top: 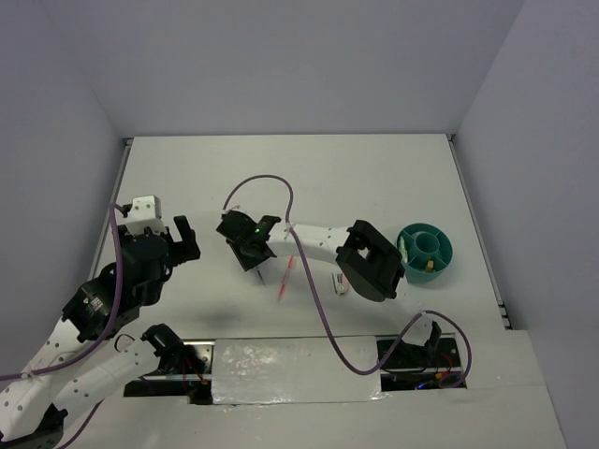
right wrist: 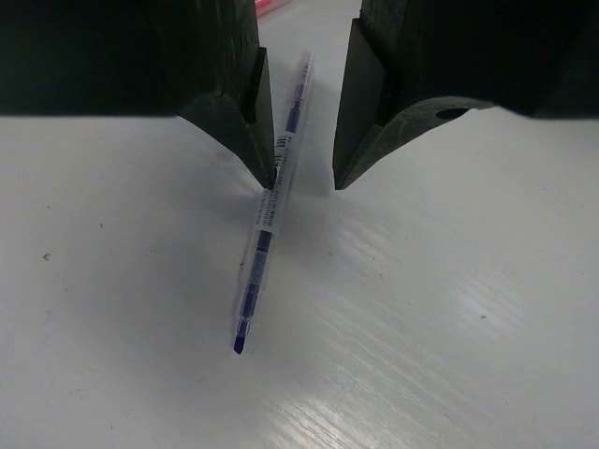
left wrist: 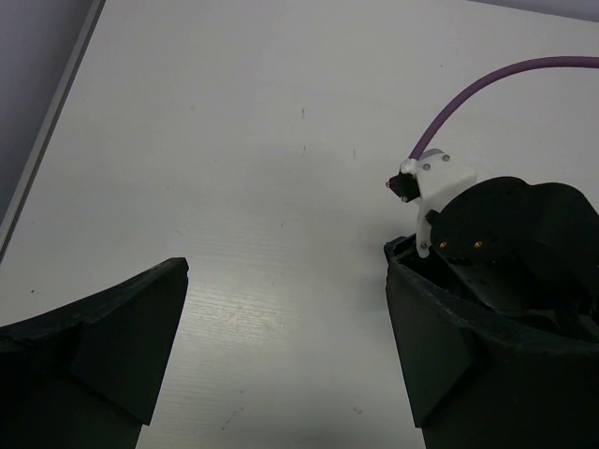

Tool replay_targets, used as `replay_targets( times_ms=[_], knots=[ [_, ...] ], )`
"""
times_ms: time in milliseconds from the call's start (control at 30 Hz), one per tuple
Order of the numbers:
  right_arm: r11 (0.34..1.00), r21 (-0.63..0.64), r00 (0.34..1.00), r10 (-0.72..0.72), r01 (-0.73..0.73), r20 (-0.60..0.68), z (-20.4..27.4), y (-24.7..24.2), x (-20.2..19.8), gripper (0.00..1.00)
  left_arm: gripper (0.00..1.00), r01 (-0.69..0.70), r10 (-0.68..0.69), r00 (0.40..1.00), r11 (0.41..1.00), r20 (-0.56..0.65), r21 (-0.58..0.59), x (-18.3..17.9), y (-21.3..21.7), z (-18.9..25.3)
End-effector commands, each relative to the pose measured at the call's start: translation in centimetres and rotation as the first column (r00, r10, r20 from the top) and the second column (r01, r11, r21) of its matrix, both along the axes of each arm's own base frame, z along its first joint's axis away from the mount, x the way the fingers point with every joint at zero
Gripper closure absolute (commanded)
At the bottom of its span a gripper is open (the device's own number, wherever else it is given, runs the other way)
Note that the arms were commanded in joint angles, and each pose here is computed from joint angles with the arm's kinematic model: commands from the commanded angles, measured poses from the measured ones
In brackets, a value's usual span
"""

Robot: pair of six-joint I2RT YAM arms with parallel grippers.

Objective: Sort the stationery into containers
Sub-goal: Pick up the pen from the center of the board.

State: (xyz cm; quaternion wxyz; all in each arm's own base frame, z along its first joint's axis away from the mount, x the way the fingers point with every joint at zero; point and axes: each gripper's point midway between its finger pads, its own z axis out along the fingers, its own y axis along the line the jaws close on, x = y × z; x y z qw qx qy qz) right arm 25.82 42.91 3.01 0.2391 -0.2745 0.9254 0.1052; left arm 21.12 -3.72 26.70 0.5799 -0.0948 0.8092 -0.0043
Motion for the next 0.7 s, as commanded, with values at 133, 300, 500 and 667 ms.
replay_targets(
  times_ms=[133, 300, 500, 667],
  knots=[
    [1.0, -0.03, 1.0, -0.01, 0.01, -0.011, -1.1, -0.5, 0.2, 0.62, 0.01, 0.004, -0.004, 1.0, 1.0, 0.028, -0.002, 0.3, 0.0, 0.5],
    [1.0, -0.022, 0.999, -0.005, 0.004, -0.049, -1.7, -0.5, -0.7, 0.66, 0.01, 0.004, -0.004, 1.0, 1.0, 0.021, 0.002, 0.3, -0.1, 0.5],
    [0.999, -0.045, 0.997, -0.026, 0.022, -0.071, -2.9, -1.0, -1.5, 0.66, 0.01, 0.011, -0.011, 1.0, 1.0, 0.024, -0.001, 0.3, -0.2, 0.5],
    [0.998, -0.065, 0.996, -0.003, -0.004, -0.094, -3.5, -0.5, -2.9, 0.71, 0.01, 0.009, -0.009, 1.0, 1.0, 0.025, -0.002, 0.3, -0.1, 0.5]
  ],
)
